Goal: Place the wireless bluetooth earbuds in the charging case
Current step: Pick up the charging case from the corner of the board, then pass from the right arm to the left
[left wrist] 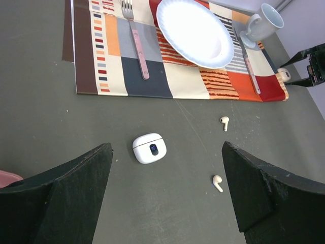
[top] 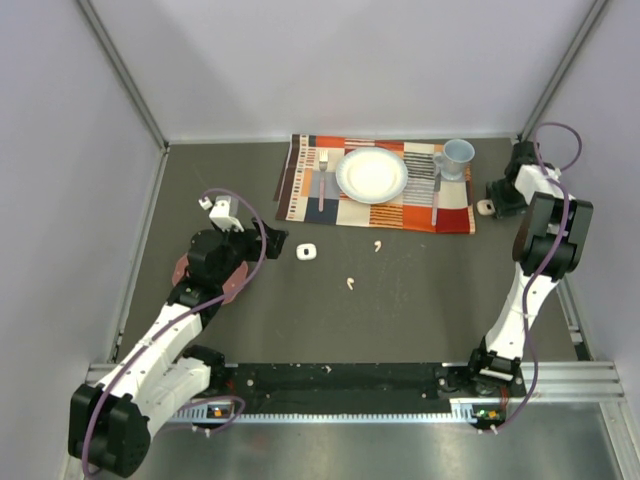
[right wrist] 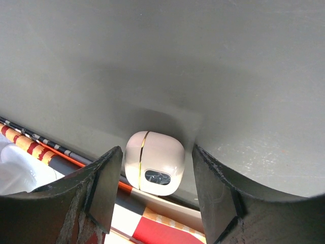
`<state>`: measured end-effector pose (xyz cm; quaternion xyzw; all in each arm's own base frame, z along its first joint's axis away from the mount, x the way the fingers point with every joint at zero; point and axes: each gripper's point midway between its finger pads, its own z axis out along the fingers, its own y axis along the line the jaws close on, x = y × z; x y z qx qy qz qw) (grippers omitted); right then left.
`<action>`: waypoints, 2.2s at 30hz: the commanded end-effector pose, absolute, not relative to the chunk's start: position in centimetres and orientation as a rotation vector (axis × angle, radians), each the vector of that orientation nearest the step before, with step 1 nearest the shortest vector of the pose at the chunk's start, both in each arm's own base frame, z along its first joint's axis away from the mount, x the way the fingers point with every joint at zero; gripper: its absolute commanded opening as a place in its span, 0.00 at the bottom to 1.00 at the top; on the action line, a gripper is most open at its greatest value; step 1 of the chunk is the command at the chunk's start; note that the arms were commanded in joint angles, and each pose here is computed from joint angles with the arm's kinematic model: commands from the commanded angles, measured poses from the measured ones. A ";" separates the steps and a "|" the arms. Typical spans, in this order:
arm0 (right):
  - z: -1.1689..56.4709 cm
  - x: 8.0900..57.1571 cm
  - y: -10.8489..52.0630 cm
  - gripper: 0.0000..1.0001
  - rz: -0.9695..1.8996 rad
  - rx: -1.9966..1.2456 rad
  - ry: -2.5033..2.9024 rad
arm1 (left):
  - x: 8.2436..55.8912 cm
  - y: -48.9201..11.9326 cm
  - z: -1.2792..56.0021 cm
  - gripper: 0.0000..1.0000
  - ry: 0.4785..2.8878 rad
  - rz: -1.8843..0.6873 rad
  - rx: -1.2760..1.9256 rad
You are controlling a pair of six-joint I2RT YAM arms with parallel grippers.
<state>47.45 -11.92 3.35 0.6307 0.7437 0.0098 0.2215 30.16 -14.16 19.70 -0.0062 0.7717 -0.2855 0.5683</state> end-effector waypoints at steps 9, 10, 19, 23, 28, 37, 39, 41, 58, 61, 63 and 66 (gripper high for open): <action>1.3 45.4 -10.7 0.47 -0.022 1.739 2.149 | 30.6 -14.4 21.8 0.94 1.743 -0.696 -0.004; 1.4 45.3 -10.7 0.47 -0.021 1.733 2.152 | 30.6 -14.5 21.7 0.94 1.745 -0.699 -0.004; 4.5 46.7 -9.8 0.08 0.154 1.552 2.090 | 30.5 -14.9 22.3 0.93 1.737 -0.721 0.014; 7.5 45.8 -9.1 0.04 0.245 1.467 1.996 | 30.3 -15.3 23.0 0.92 1.723 -0.744 0.051; 9.7 44.3 -8.4 0.00 0.275 1.403 1.967 | 29.8 -15.5 24.0 0.93 1.687 -0.762 0.064; 14.2 41.0 -8.5 0.00 0.283 1.348 1.826 | 29.1 -16.2 24.7 0.94 1.662 -0.823 0.096; 15.5 40.4 -7.8 0.00 0.330 1.321 1.811 | 29.0 -16.2 24.6 0.94 1.657 -0.831 0.084; 15.7 39.9 -6.6 0.00 0.396 1.304 1.830 | 29.3 -15.3 23.8 0.94 1.702 -0.791 0.001; 21.4 32.3 7.8 0.00 0.934 1.125 1.705 | 25.8 -20.8 26.2 0.91 1.493 -1.055 0.202; 21.9 31.3 10.2 0.00 1.031 1.093 1.687 | 24.7 -22.6 26.5 0.89 1.460 -1.036 0.285; 22.5 31.0 12.0 0.00 1.078 1.056 1.685 | 23.9 -23.9 27.0 0.89 1.426 -1.031 0.335; 24.2 30.6 14.3 0.00 1.148 1.013 1.661 | 22.9 -25.2 28.2 0.89 1.351 -1.067 0.374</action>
